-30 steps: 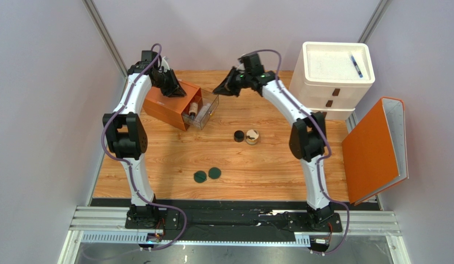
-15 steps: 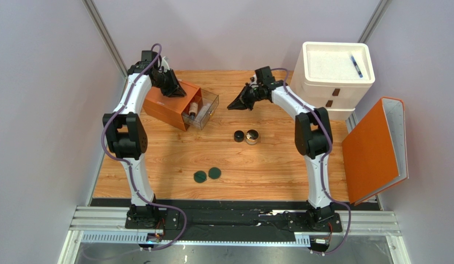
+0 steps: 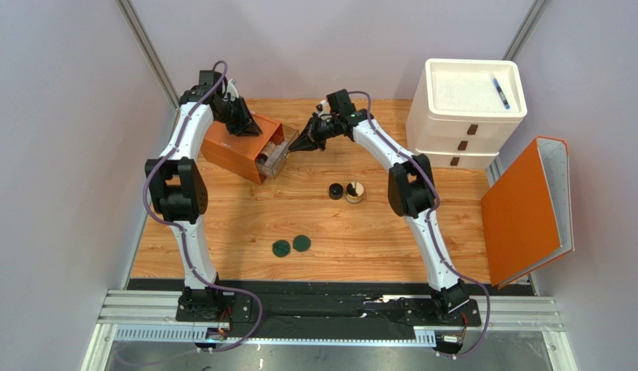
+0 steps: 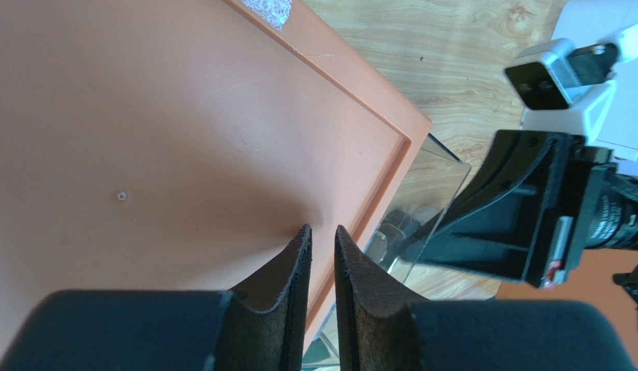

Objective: Organize the makeup

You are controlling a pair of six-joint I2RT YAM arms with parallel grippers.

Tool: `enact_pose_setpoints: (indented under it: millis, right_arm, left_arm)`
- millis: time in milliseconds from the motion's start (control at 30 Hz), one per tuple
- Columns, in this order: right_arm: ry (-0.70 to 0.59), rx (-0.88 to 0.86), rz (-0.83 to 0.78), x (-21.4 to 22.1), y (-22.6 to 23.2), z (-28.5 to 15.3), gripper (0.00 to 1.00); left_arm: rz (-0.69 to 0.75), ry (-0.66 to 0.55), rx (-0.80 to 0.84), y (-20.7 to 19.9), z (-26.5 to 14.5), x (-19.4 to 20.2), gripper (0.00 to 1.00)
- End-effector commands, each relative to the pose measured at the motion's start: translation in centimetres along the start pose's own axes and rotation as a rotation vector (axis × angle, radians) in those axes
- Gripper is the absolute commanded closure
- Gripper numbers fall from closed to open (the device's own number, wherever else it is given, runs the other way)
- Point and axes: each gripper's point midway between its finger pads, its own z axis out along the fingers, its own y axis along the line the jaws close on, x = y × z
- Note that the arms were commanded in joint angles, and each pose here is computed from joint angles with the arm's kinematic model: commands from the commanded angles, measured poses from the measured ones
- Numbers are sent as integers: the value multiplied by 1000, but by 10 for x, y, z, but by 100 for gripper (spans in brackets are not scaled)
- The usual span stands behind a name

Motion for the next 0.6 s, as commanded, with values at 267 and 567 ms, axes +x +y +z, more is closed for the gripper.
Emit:
enact_pose_setpoints:
  millis: [267, 567]
  right_arm:
    - [77, -94, 118, 18, 24, 71, 100]
    - [14, -176, 50, 6, 51, 59, 100]
  left_arm:
    - [10, 5, -10, 2, -2, -2, 76]
    - [11, 13, -18, 3, -3, 1, 76]
